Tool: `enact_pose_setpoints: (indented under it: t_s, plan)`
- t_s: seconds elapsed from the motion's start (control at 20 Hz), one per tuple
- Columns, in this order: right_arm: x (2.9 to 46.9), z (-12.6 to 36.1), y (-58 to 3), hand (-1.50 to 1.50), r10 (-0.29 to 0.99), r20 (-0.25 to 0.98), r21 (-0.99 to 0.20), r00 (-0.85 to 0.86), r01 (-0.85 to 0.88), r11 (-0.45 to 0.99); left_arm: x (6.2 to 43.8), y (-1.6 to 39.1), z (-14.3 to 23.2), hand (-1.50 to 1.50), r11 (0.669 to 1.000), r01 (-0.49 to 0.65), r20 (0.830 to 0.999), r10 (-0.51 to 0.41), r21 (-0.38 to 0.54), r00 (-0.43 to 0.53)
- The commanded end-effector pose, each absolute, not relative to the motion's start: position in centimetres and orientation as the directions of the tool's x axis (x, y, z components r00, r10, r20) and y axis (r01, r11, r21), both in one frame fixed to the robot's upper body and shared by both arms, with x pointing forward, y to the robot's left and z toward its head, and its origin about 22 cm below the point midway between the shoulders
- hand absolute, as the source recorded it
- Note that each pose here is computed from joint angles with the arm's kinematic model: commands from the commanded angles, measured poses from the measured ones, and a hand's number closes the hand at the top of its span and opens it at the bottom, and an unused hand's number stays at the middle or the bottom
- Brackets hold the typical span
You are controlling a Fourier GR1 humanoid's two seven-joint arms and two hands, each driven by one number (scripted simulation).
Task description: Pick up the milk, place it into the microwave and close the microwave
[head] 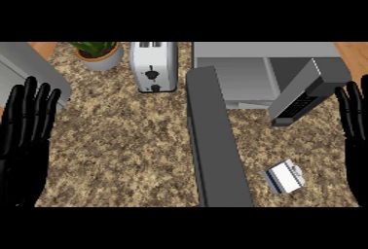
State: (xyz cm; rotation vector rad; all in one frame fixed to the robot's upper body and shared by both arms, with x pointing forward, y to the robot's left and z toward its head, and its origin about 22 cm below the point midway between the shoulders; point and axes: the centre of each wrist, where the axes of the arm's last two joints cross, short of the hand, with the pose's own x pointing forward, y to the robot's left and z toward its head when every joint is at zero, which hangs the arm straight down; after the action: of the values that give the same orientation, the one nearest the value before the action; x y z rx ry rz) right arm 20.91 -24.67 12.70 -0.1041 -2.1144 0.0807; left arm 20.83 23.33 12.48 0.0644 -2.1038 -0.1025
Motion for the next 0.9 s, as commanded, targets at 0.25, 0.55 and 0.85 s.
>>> enact_pose_setpoints:
  t_s: [0.25, 0.55, 0.85]
  plan:
    - [14.4, 10.2, -23.3, -1.50, 0.108, 0.872, -0.140, -0.478, -0.032, 0.990, 21.8, 25.3, 11.9, -1.50, 0.988, -0.116, 0.876, -0.146, 0.103, -0.459]
    - [12.3, 9.1, -20.9, -1.50, -0.183, 0.914, 0.091, -0.363, -0.254, 0.963, 20.7, 24.4, 8.9, -1.50, 0.994, -0.111, 0.941, -0.020, -0.019, -0.339]
    - [9.6, 7.9, -20.0, -1.50, -0.162, 0.915, 0.079, -0.369, -0.230, 0.970, 16.0, 25.6, 8.6, -1.50, 0.996, -0.091, 0.941, -0.014, -0.017, -0.339]
